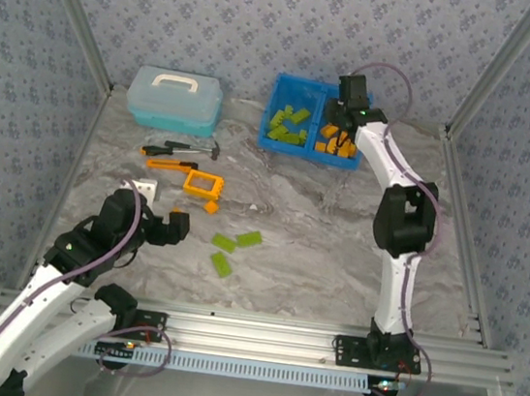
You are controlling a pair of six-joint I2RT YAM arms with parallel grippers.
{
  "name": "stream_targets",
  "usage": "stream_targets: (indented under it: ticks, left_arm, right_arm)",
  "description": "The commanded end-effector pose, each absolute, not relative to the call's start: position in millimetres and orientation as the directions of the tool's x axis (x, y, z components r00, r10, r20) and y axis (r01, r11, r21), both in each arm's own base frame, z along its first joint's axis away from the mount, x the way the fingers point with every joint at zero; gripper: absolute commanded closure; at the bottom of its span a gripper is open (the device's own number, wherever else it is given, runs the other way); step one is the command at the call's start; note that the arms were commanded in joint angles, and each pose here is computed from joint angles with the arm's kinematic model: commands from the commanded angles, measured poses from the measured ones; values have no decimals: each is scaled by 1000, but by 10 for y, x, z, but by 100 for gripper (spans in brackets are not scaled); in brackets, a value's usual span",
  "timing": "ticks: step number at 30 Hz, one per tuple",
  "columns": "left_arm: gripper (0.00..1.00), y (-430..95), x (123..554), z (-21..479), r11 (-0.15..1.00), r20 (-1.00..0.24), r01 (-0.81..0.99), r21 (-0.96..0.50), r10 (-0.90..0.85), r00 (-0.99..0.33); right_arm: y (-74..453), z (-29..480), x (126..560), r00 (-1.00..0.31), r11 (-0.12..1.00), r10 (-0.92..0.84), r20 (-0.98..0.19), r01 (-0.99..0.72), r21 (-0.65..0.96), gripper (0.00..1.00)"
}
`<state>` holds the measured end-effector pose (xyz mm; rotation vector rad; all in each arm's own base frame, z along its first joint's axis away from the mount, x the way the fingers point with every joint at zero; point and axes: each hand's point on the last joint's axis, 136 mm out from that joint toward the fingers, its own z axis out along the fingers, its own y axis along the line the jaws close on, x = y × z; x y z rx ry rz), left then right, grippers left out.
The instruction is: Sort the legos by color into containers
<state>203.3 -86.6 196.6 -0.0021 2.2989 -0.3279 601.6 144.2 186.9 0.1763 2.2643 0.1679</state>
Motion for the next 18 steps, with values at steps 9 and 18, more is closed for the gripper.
stream_targets:
  ticks: [9,18]
  left_arm:
    - [2,-912,1875,1655,907,-533,-113,-405,-335,-777]
    - [12,-1172,1787,1335,850,-355,-281,-446,-456,-816]
  right_arm:
    - [1467,1809,6022,-716,978,200,-669,101,184,49]
    - [1672,2113,5170,-706,981,131,-696,-10,195,35]
